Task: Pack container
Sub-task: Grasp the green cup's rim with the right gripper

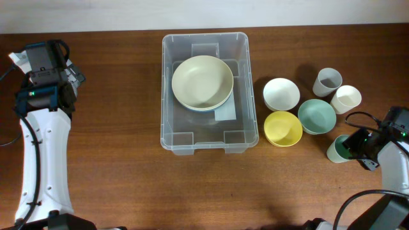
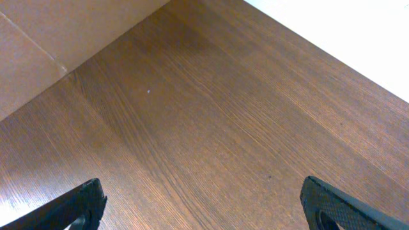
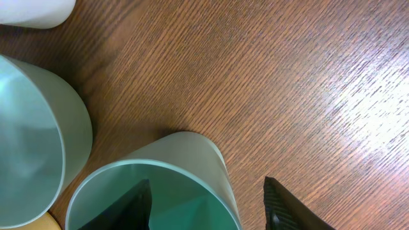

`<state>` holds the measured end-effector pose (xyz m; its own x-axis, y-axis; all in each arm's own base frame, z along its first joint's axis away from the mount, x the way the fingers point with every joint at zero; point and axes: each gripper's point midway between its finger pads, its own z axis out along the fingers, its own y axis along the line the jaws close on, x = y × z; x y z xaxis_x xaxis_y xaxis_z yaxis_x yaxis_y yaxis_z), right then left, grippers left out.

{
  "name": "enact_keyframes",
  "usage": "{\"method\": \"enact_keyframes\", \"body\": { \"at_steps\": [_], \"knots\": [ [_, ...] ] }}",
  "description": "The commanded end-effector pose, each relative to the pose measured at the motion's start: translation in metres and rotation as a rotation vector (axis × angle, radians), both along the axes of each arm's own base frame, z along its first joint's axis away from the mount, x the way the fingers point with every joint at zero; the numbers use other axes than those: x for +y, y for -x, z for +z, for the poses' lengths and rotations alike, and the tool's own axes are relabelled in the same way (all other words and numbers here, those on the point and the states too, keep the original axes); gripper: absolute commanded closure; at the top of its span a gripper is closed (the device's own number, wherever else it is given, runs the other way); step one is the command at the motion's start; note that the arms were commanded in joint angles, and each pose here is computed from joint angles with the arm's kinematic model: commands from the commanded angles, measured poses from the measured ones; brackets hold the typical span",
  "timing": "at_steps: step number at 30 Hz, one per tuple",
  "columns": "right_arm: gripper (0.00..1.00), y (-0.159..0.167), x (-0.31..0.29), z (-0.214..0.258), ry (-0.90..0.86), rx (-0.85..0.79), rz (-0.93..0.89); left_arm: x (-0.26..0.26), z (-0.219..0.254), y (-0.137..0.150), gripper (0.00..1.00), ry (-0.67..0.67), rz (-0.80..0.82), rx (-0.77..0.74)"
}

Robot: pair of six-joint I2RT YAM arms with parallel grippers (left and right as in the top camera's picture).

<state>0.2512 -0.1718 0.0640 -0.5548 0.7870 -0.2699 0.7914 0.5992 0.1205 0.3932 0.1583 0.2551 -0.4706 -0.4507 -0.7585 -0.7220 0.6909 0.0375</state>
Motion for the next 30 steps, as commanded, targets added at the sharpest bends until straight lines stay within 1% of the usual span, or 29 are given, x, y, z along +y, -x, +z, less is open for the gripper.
{"method": "enact_keyframes", "body": {
  "at_steps": [1,4,13,19,28,29,30],
  "knots": [
    [0.49,-0.004,-0.004,0.003,0.008,-0.01,0.005,0.004,0.006,0.001,0.01,-0.017,0.008,-0.005],
    [0.53,-0.004,-0.004,0.003,0.008,-0.009,0.005,0.004,0.006,0.001,0.01,-0.017,0.008,-0.005],
    [0.52,0.001,-0.001,-0.003,-0.004,0.007,0.004,0.004,0.006,0.001,0.01,-0.017,0.009,-0.005],
    [0.61,0.006,0.003,-0.006,-0.021,0.024,0.005,0.004,0.006,0.001,0.01,-0.017,0.008,-0.005],
    [0.62,0.009,0.009,-0.008,-0.047,0.033,0.009,0.004,0.006,0.001,0.01,-0.017,0.008,-0.005],
    [0.64,0.009,0.009,-0.008,-0.047,0.034,0.009,0.004,0.006,0.001,0.01,-0.017,0.008,-0.005],
    [0.68,0.009,0.009,-0.009,-0.047,0.035,0.009,0.004,0.006,0.001,0.01,-0.017,0.008,-0.005]
  ]
}}
